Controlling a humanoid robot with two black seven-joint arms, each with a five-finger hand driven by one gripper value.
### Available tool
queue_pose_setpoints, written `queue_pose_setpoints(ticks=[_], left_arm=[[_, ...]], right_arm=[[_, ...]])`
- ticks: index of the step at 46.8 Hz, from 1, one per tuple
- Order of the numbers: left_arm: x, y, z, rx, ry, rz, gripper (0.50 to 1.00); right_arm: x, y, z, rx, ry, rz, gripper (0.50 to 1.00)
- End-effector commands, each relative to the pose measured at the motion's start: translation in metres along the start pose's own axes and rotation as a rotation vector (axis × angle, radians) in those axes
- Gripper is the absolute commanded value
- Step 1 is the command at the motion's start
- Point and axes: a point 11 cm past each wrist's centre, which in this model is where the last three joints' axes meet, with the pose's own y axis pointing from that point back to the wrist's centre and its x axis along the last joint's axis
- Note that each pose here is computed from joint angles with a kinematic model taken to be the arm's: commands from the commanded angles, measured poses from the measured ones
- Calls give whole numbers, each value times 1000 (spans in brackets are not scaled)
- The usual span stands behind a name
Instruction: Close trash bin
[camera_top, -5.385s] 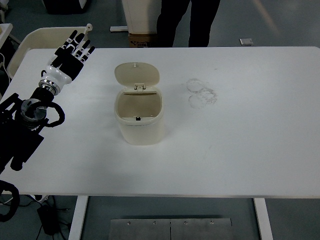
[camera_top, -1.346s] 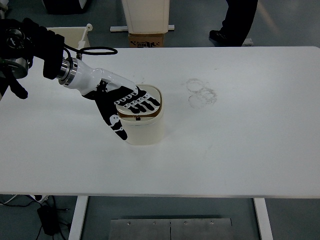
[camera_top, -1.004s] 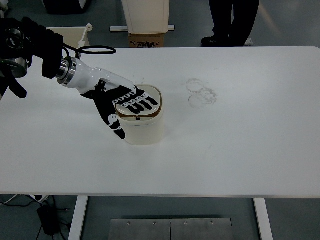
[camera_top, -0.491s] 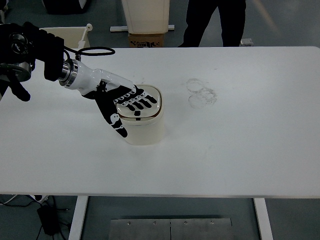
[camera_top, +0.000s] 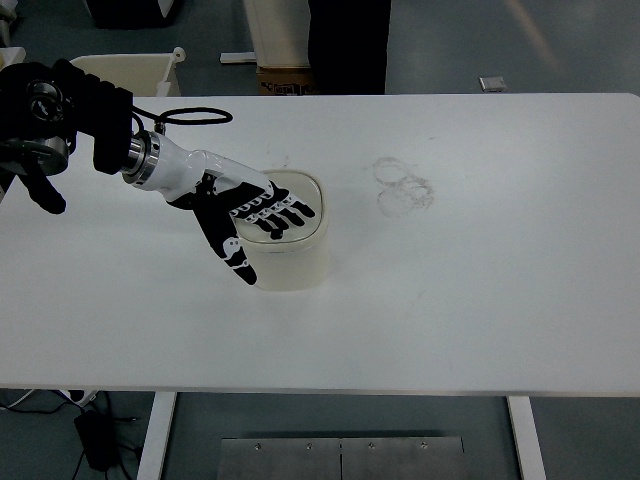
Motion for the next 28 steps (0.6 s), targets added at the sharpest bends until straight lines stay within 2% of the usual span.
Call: queue_pose_setpoints(ticks=[1,5,16,28], left_arm=[[0,0,-1,2,0,-1,1000],[4,5,5,-10,-7,16,1000],[32,32,47,-141,-38,123,1000],[73,83,89,-326,-23,296,1000]], right_arm=[[0,0,0,0,0,1,993],[0,0,0,0,0,-1,993],[0,0,0,0,1,-1,993],[0,0,0,0,0,1,993]])
